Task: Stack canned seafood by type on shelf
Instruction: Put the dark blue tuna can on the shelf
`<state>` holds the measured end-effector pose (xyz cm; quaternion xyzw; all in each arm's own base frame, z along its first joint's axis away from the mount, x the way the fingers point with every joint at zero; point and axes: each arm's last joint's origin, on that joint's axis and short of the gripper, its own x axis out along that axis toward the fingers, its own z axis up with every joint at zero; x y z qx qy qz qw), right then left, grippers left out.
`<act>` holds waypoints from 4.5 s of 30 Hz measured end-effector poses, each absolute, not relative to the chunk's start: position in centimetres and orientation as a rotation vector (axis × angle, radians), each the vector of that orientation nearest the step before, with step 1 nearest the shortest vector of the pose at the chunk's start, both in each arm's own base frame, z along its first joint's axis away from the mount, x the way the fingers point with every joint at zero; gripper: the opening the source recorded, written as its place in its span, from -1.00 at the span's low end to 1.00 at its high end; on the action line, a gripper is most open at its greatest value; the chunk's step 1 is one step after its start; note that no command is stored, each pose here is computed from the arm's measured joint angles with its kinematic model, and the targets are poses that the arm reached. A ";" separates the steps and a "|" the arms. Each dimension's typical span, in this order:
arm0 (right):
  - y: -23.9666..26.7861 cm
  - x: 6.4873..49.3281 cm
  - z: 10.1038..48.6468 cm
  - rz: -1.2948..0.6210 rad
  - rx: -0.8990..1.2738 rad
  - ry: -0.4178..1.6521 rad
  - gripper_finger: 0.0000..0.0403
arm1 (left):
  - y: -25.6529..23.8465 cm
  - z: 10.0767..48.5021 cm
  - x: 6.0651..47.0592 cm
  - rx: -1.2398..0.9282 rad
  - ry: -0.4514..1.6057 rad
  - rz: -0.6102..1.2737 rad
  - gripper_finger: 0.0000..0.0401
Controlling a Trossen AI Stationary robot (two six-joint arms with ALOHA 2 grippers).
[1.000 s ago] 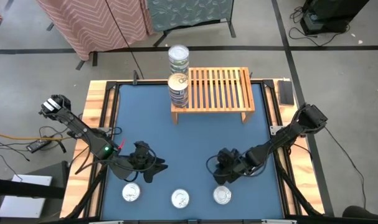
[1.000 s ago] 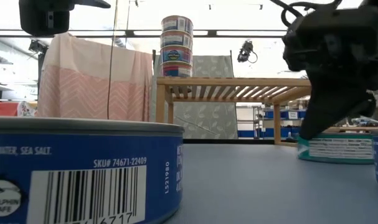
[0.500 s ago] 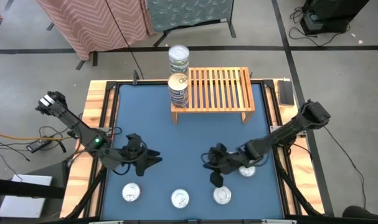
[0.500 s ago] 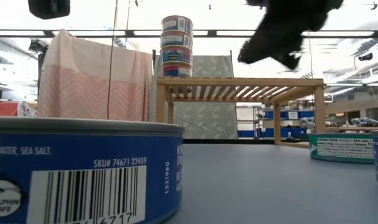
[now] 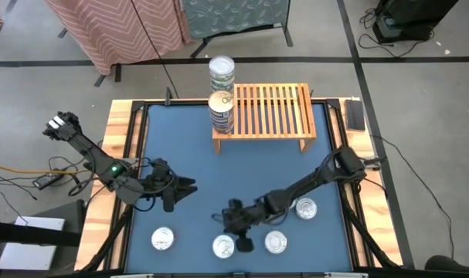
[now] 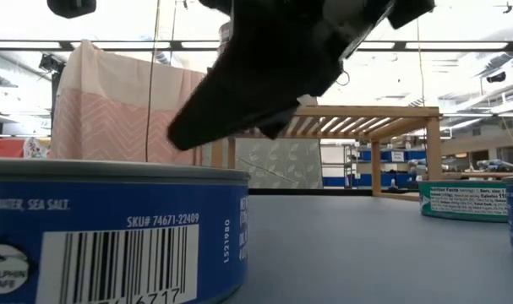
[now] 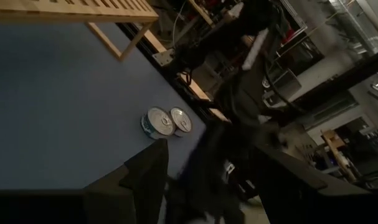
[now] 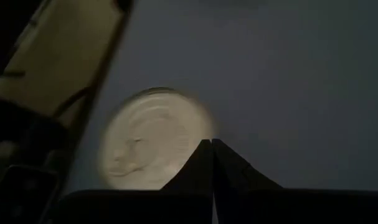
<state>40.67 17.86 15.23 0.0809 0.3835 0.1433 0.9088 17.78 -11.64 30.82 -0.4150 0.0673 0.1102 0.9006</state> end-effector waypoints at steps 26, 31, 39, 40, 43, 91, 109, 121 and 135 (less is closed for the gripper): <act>13.2 41.4 16.1 -0.135 0.247 0.904 -1.00 | -11.3 29.4 17.4 -1.003 0.217 0.324 0.11; 11.5 40.8 20.4 -0.210 0.235 0.800 -1.00 | -10.9 28.3 16.9 -0.980 0.314 0.383 0.11; 12.1 38.7 24.5 -0.175 0.236 0.760 -0.96 | -13.4 26.5 19.3 -0.969 0.453 0.256 -0.15; 12.2 38.5 24.5 -0.184 0.230 0.770 -0.97 | -13.7 26.0 19.8 -0.905 0.457 0.254 -0.21; 13.1 38.1 24.4 -0.195 0.222 0.775 -0.99 | -14.5 24.1 21.0 -0.658 0.477 0.274 -0.41; 14.8 36.6 12.6 -0.400 0.578 0.648 -1.00 | -16.7 18.8 22.8 -0.598 0.584 0.345 -0.84; 14.9 35.8 11.7 -0.441 0.582 0.688 -1.00 | -17.4 15.4 25.5 -0.841 0.594 0.378 0.18; 14.9 35.8 11.7 -0.434 0.582 0.686 -1.00 | -15.6 14.5 27.4 -0.772 0.593 0.381 0.25; 14.4 36.1 11.8 -0.439 0.576 0.680 -1.00 | -13.4 15.6 29.5 -0.766 0.436 0.396 0.25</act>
